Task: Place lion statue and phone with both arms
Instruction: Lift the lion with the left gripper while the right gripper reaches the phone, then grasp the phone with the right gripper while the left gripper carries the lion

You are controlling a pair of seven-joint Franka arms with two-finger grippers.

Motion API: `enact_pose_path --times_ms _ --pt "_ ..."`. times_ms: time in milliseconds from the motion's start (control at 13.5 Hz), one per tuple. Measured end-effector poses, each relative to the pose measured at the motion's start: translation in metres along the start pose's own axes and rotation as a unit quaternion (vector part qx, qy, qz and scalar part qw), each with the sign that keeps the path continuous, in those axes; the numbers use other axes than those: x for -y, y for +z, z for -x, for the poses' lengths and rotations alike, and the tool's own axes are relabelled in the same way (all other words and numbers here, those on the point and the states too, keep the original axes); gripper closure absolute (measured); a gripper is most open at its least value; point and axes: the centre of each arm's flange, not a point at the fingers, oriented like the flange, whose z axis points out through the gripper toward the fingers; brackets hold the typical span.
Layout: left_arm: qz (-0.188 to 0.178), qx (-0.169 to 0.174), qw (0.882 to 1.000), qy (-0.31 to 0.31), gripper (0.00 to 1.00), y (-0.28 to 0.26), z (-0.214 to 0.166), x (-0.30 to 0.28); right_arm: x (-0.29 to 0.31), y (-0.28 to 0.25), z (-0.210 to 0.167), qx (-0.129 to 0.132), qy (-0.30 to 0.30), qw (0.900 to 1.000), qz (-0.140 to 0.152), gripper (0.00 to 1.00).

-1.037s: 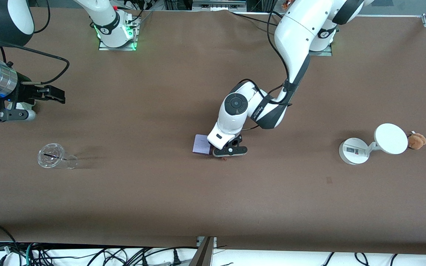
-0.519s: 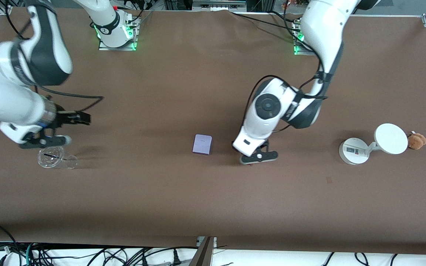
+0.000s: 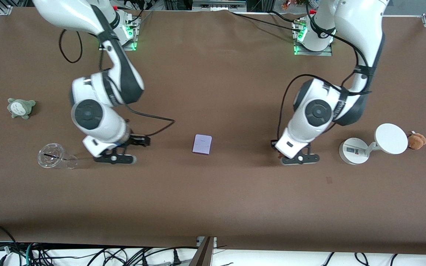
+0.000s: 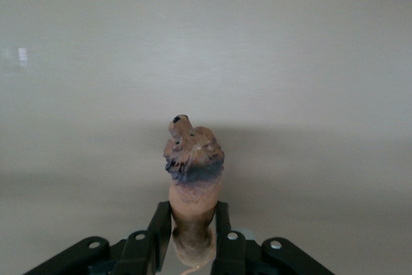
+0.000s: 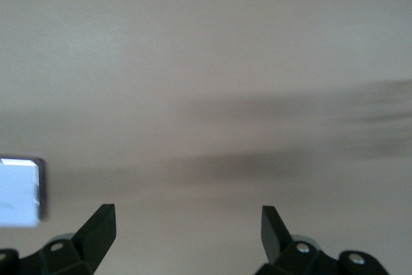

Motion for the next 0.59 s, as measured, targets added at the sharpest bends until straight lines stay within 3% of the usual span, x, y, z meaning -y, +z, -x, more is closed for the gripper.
enact_pose_path --times_ms 370,593 --pt "-0.001 0.008 1.000 -0.009 0.68 0.030 -0.001 0.046 0.137 0.064 0.056 -0.062 0.092 0.992 -0.053 0.00" --pt "-0.002 0.010 1.000 -0.012 0.68 0.034 0.000 0.051 0.176 0.094 0.077 -0.073 0.098 0.990 -0.067 0.00"
